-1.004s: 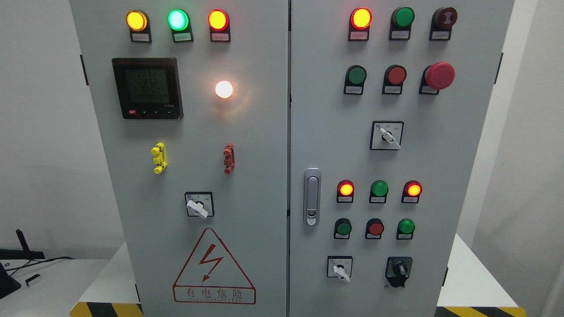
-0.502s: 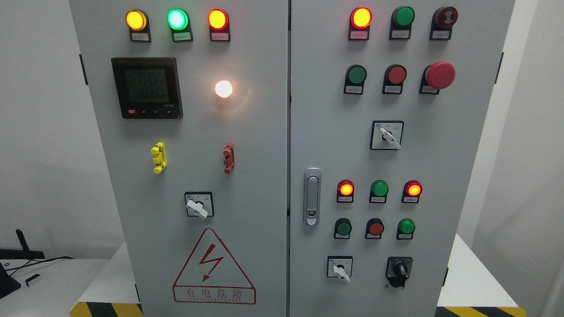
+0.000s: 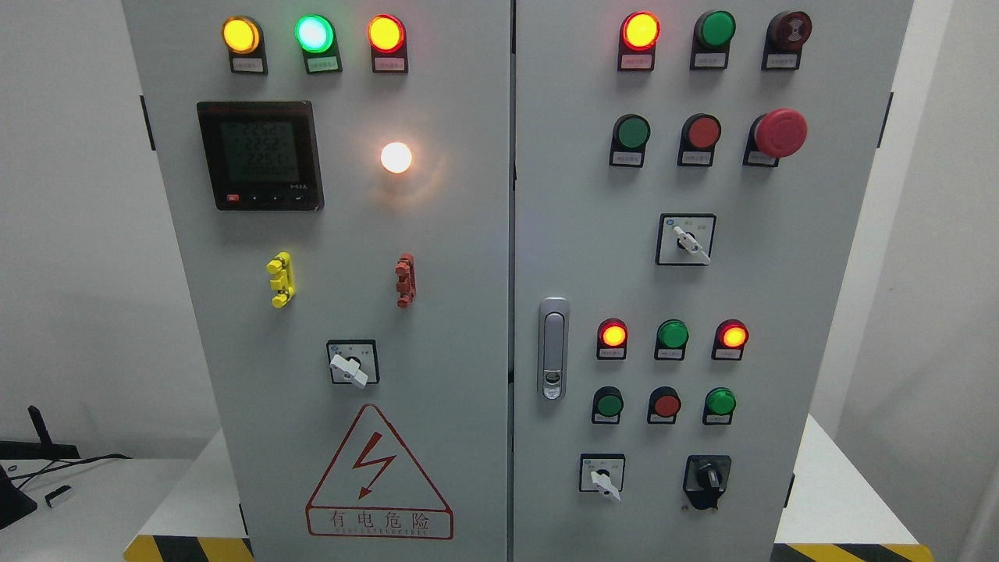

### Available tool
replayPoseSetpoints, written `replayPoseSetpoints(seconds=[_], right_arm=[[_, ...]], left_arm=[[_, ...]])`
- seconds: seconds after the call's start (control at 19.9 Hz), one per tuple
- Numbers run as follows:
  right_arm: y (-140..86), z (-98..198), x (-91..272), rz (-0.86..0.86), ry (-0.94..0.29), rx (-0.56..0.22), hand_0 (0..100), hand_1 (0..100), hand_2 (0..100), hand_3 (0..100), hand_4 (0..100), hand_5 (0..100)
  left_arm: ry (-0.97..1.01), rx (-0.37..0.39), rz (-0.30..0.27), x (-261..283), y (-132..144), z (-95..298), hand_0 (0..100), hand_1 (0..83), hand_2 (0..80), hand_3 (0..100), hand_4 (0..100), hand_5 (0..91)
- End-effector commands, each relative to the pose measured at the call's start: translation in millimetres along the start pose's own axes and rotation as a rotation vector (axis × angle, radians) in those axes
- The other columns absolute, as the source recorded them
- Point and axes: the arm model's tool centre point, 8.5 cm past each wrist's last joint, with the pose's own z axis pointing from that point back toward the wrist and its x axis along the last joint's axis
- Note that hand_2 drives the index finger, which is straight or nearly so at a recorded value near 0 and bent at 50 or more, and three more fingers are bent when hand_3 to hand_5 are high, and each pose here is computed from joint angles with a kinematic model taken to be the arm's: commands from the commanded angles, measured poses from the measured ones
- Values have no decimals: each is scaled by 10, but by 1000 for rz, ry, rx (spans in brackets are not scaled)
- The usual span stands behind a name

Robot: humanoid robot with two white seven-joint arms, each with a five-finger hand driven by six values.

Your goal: Trip black knob to open circuit

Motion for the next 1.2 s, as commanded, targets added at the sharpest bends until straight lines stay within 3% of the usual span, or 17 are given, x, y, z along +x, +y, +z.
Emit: replayPoseSetpoints(seconds=[0.0,0.35,0.65,1.15], right_arm=[[150,-252,205,49,-57,15,191,715,492,1000,1000,901],[470,-424,182,87,-55,55,188,815,497,1000,1000,918],[754,-558,148,81,-36,97,173,830,425,1000,1000,917],[1077,-818,173,61,-37,127,203,831,425,1000,1000,916]], left_arm=[[-1,-4,-30,2,-2,0,120,389,0,0,0,0],[-1,-5,-30,1,-12,0,120,389,0,0,0,0],[-1,-4,-30,2,-2,0,120,389,0,0,0,0],[-1,-4,-30,2,-2,0,120,389,0,0,0,0]])
